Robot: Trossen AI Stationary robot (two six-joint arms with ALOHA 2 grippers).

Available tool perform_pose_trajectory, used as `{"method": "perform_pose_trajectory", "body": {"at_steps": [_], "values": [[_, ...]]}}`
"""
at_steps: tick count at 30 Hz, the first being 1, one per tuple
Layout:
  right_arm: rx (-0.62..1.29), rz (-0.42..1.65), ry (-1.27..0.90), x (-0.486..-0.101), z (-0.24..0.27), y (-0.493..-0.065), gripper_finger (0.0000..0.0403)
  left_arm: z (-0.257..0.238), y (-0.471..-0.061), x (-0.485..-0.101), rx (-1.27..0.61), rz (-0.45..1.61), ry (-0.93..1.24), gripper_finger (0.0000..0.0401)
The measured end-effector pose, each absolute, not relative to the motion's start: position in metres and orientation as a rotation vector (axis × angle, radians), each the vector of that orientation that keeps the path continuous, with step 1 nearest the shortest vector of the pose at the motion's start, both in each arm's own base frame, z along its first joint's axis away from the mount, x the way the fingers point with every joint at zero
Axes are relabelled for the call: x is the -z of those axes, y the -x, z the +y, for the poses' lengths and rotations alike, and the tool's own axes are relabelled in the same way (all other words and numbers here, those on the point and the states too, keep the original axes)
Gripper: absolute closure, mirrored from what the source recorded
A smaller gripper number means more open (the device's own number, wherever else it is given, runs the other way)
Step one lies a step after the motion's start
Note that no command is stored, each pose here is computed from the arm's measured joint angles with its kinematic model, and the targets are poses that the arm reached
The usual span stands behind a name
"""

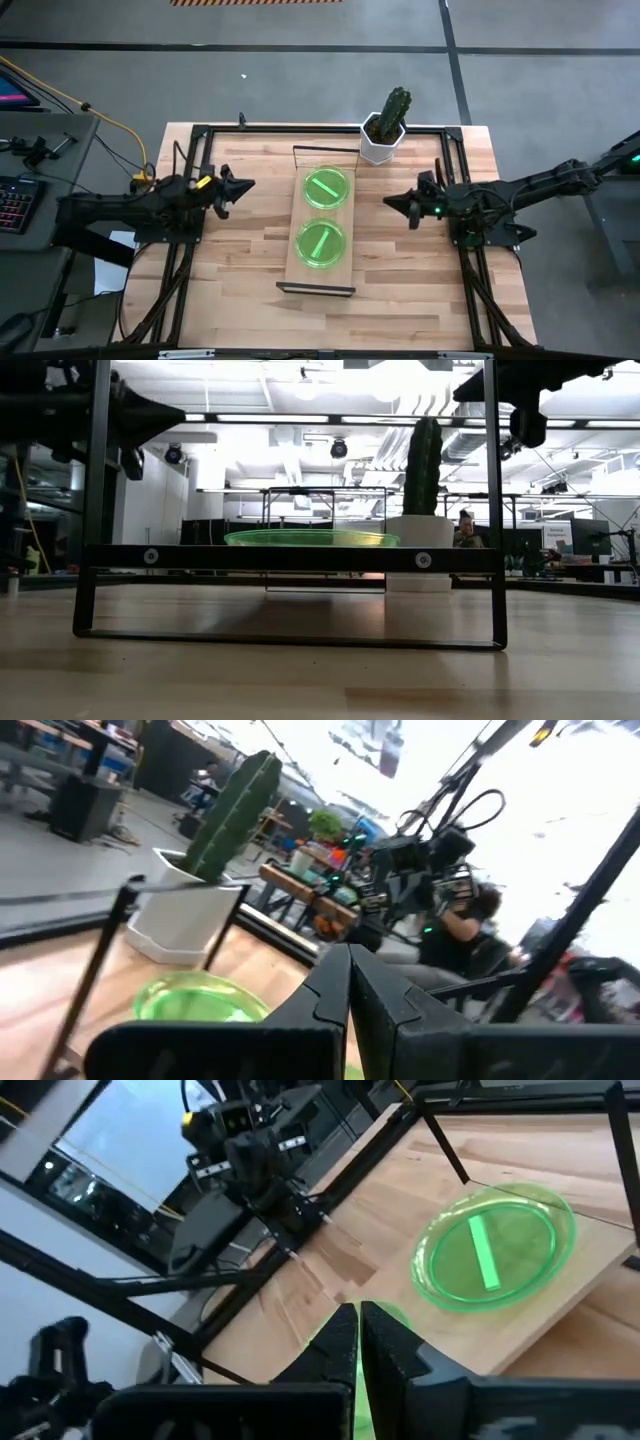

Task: Place and stack plates onto a shelf
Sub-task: Return to Home Position

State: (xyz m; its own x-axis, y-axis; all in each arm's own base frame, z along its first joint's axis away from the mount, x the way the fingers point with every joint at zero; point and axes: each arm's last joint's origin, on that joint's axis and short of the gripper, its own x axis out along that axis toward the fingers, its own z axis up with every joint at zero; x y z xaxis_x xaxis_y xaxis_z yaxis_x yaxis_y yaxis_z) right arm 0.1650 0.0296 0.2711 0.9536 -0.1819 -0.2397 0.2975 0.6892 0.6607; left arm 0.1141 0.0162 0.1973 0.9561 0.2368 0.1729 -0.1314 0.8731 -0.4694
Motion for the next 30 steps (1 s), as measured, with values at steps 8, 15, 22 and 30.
{"method": "perform_pose_trajectory", "body": {"at_steps": [8, 15, 22, 30], "values": [[0.264, 0.145, -0.827, -0.273, 0.029, -0.163, 0.0403, 0.004, -0.109, -0.185, -0.073, -0.196, 0.5, 0.0401], [0.254, 0.146, -0.829, -0.273, 0.029, -0.162, 0.0403, -0.003, -0.109, -0.179, -0.072, -0.122, 0.458, 0.0401], [0.213, 0.134, -0.782, -0.278, 0.029, -0.156, 0.0403, -0.003, -0.108, -0.185, -0.057, -0.182, 0.453, 0.0401], [0.106, 0.13, -0.644, -0.271, 0.027, -0.14, 0.0403, -0.003, -0.108, -0.183, -0.05, -0.163, 0.59, 0.0401]]}}
